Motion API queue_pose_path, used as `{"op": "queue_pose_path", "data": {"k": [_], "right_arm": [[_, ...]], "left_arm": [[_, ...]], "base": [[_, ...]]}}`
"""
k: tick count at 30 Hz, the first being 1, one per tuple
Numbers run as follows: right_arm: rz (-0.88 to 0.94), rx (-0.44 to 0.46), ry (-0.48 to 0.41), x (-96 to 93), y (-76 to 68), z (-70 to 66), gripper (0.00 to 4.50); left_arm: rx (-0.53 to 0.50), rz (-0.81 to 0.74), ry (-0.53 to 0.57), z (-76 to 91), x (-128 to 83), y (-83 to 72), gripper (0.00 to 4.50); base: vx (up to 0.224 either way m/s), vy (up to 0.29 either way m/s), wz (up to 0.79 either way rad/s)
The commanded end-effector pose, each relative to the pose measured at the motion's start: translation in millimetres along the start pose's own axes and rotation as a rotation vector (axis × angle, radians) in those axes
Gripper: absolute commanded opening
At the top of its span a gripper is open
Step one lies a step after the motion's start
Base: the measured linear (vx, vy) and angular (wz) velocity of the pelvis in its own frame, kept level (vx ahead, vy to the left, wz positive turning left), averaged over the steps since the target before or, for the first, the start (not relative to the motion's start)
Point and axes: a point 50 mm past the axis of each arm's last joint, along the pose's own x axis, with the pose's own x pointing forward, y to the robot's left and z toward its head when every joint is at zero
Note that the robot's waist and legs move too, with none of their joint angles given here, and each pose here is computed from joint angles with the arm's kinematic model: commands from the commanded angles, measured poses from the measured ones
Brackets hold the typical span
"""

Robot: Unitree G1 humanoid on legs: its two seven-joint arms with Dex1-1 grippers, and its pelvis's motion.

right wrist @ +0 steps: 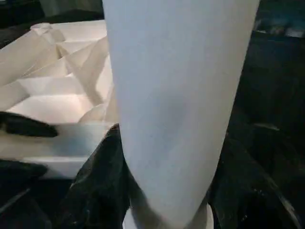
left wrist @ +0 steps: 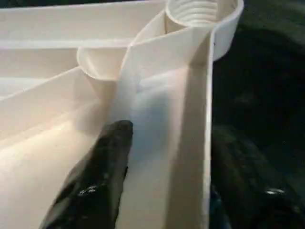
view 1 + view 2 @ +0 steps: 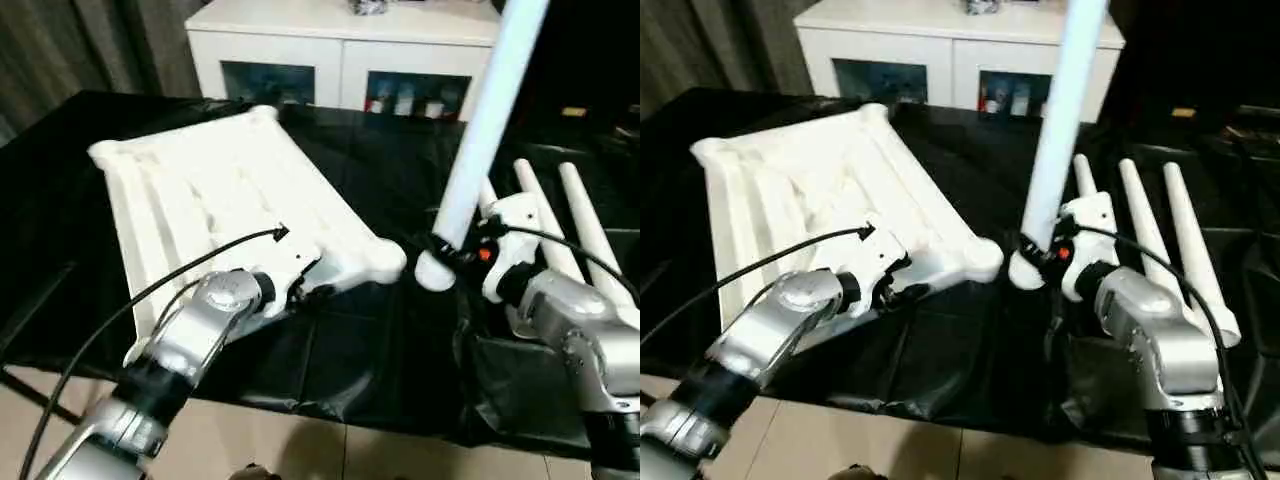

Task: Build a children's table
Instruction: Pick table leg, then insert table leg to table base

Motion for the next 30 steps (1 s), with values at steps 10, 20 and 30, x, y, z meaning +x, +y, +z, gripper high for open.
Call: {"op": "queue_pose_path", "data": {"k": [10, 20, 30], "right_arm": [[0.027, -0.032, -0.017, -5.1, 1.3, 4.5, 1.88], [0.044, -0.039, -0.016, -6.3, 2.3, 4.8, 1.88], [0.136, 0.044, -0.05, -11.3, 8.6, 9.9, 1.88]], "left_arm": [[-0.064, -0.123, 0.037, 3.3, 11.3, -2.3, 1.75], [-0.068, -0.187, 0.122, -5.5, 17.5, -8.1, 0.96], [-0.012, -0.37, 0.034, -3.4, 7.0, -24.7, 0.11]], "base": [[0.0, 0.0, 0.0], [0.0, 0.0, 0.0], [0.0, 0.0, 0.0]]}}
